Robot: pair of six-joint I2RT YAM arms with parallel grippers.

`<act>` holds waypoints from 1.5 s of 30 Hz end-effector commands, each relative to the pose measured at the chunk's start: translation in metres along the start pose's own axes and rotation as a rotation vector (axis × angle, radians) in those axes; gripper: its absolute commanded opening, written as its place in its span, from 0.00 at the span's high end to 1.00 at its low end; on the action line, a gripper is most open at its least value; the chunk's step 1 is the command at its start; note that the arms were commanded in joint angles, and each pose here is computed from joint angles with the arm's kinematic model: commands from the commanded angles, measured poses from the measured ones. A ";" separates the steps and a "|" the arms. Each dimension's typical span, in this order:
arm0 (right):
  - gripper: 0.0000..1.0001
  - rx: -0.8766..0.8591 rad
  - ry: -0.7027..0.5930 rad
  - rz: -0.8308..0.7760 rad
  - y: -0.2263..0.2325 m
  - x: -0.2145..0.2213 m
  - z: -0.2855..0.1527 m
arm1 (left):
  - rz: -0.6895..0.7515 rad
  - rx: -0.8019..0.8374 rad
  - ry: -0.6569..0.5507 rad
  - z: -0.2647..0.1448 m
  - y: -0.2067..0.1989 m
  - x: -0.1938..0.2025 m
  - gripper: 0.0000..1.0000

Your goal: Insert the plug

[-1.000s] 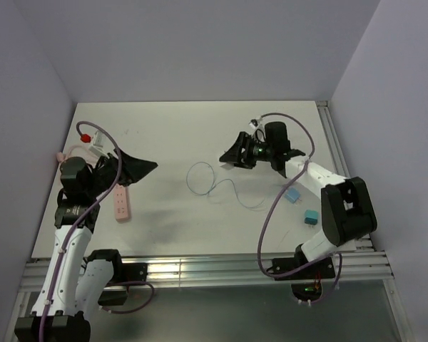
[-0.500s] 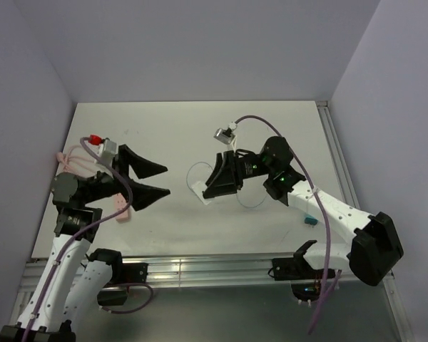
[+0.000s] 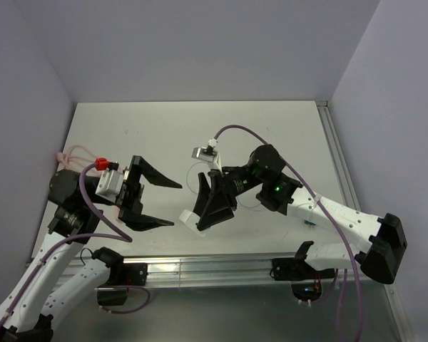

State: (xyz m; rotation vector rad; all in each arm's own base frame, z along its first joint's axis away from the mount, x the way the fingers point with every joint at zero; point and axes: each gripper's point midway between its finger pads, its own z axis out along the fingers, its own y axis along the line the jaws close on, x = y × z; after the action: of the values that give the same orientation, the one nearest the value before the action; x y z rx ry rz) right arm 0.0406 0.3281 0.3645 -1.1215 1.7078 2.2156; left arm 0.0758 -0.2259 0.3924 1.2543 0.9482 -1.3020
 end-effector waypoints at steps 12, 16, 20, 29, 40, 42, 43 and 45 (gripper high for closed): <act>1.00 -0.045 0.043 -0.044 0.022 -0.012 0.016 | -0.064 0.301 0.085 0.023 -0.027 0.007 0.19; 1.00 -0.050 0.053 -0.033 0.020 -0.013 0.018 | -0.105 0.308 0.096 0.029 -0.026 0.011 0.22; 1.00 -0.054 0.060 -0.027 0.019 -0.014 0.019 | -0.142 0.354 0.113 0.033 -0.033 0.017 0.30; 0.86 -0.029 0.059 -0.057 0.022 -0.022 0.018 | -0.204 0.248 0.131 0.031 -0.034 0.022 0.99; 0.14 0.286 -0.133 -0.176 -0.028 -0.051 -0.021 | -0.300 -0.295 -0.051 0.016 0.018 -0.009 0.99; 0.14 0.353 -0.164 -0.184 -0.038 -0.053 -0.026 | -0.334 -0.353 -0.091 0.013 0.025 -0.016 0.99; 0.14 0.367 -0.176 -0.213 -0.037 -0.054 -0.028 | -0.340 -0.379 -0.106 0.012 0.029 -0.021 0.99; 0.17 0.409 -0.201 -0.240 -0.041 -0.055 -0.033 | -0.396 -0.433 -0.123 0.009 0.037 -0.022 0.99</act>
State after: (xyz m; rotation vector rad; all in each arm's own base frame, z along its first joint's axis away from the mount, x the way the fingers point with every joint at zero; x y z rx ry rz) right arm 0.1067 0.3364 0.3684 -0.9185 1.7595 1.8282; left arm 0.0848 -0.2466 0.3735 0.9224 1.4020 -1.3952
